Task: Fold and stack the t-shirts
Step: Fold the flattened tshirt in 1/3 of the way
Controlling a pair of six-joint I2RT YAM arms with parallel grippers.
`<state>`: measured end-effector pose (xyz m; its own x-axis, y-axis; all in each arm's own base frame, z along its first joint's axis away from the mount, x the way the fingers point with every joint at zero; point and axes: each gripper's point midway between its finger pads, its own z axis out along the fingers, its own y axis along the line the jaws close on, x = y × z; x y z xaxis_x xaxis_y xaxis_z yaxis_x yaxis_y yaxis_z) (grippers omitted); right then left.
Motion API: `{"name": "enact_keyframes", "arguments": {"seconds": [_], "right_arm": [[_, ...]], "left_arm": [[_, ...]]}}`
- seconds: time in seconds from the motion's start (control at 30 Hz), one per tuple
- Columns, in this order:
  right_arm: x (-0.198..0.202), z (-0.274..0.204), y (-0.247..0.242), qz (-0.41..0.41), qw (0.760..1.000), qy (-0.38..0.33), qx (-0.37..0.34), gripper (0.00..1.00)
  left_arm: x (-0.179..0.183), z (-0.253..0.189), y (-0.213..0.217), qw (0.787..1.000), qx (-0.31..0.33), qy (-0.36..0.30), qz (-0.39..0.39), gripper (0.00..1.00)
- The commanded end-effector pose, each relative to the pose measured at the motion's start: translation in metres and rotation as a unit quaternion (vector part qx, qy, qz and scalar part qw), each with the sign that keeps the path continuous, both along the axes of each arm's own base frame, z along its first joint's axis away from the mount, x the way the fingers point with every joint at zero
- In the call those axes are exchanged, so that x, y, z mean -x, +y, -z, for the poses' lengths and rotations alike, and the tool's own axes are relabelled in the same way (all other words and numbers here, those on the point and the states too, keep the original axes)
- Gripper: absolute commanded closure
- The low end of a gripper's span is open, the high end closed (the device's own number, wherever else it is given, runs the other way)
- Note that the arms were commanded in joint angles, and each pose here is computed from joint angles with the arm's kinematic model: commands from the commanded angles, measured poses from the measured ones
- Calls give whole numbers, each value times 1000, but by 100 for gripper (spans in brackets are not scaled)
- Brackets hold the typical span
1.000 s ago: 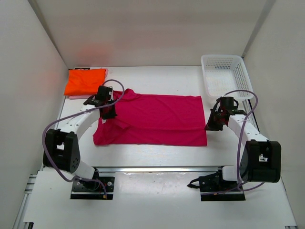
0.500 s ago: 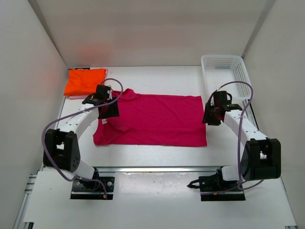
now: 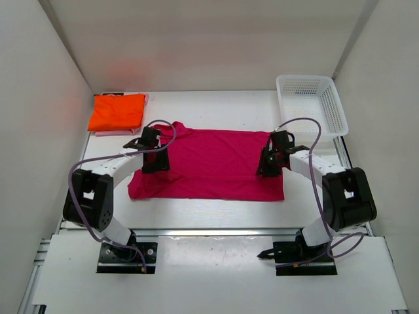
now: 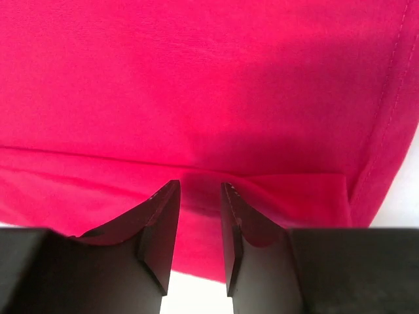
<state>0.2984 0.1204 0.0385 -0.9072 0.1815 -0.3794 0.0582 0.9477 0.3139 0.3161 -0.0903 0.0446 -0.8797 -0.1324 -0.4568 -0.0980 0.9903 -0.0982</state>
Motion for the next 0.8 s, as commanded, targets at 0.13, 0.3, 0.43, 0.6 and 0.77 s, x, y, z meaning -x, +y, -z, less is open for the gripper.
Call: {"name": "enact_keyframes", "arguments": {"seconds": [0.13, 0.3, 0.43, 0.6, 0.77], "right_arm": [[-3, 10, 0, 12, 1000, -7, -21, 71], [17, 28, -3, 2, 1000, 28, -5, 71], [26, 33, 1, -10, 999, 39, 2, 71], [38, 38, 3, -16, 998, 53, 8, 71], [57, 42, 5, -14, 998, 62, 9, 70]], "left_arm": [[15, 23, -2, 999, -15, 34, 8, 29], [33, 38, -1, 995, -47, 84, 28, 29], [49, 45, -4, 992, -50, 110, 41, 31], [69, 49, -5, 988, -59, 134, 55, 31], [91, 49, 12, 986, -67, 147, 50, 31]]}}
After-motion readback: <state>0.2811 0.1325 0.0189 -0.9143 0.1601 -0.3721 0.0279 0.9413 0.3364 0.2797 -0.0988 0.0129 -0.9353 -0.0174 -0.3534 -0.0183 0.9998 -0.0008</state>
